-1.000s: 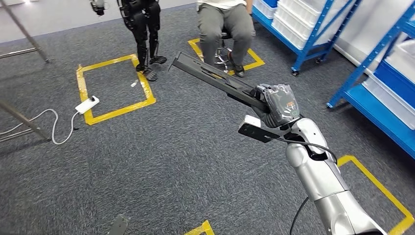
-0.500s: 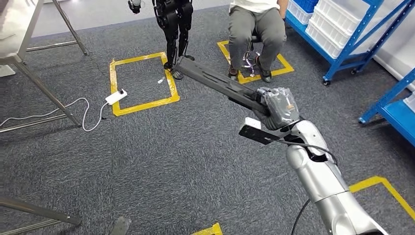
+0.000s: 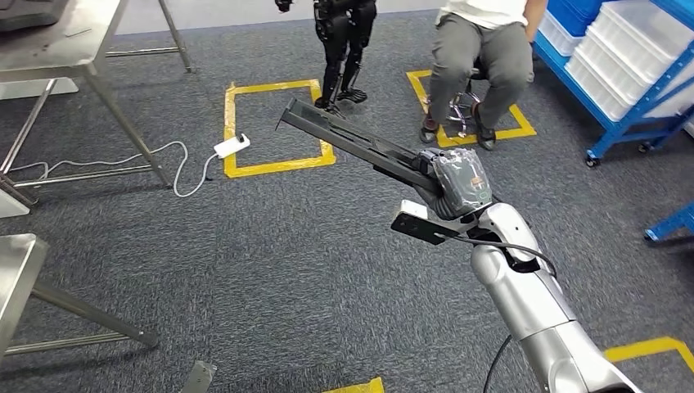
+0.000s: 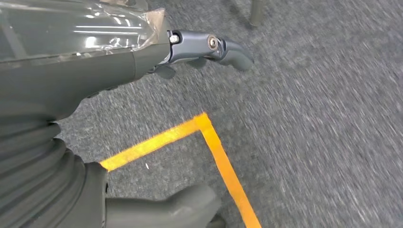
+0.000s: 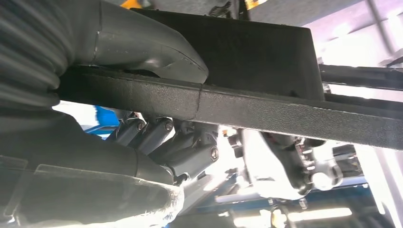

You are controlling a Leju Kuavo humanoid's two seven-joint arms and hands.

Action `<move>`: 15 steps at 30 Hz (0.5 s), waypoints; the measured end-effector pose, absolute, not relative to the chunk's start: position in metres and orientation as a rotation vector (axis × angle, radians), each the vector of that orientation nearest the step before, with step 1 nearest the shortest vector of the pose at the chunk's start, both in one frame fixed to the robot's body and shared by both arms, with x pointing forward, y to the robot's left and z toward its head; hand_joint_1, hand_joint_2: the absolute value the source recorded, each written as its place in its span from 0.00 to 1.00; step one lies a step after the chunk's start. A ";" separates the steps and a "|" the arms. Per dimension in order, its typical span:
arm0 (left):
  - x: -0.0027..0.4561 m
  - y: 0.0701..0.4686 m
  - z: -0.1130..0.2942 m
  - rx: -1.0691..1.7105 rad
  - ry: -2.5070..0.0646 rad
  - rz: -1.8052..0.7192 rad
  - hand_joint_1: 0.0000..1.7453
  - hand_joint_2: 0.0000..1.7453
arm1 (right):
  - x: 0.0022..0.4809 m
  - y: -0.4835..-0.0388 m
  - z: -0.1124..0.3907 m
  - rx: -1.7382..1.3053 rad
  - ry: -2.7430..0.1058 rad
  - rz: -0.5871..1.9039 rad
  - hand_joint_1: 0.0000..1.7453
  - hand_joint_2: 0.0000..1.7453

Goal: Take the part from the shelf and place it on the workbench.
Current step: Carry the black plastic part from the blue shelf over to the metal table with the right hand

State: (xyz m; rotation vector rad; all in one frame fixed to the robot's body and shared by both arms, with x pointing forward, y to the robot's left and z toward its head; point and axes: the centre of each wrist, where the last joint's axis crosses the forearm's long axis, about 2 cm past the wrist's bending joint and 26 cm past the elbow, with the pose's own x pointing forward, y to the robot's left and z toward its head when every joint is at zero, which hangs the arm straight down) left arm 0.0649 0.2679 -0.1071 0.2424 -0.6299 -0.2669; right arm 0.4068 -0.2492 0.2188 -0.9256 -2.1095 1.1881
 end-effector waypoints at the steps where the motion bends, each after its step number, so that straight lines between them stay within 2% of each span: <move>1: 0.065 0.268 -0.107 0.243 -0.631 -0.267 0.00 1.00 | 0.407 -0.250 0.218 -0.927 -2.106 1.190 0.98 1.00; 7: 0.066 0.269 -0.107 0.234 -0.606 -0.265 0.00 1.00 | 0.404 -0.250 0.213 -0.924 -2.090 1.204 0.98 1.00; 15: 0.058 0.270 -0.109 0.171 -0.360 -0.242 0.00 1.00 | 0.408 -0.237 0.223 -0.904 -2.120 1.209 0.98 1.00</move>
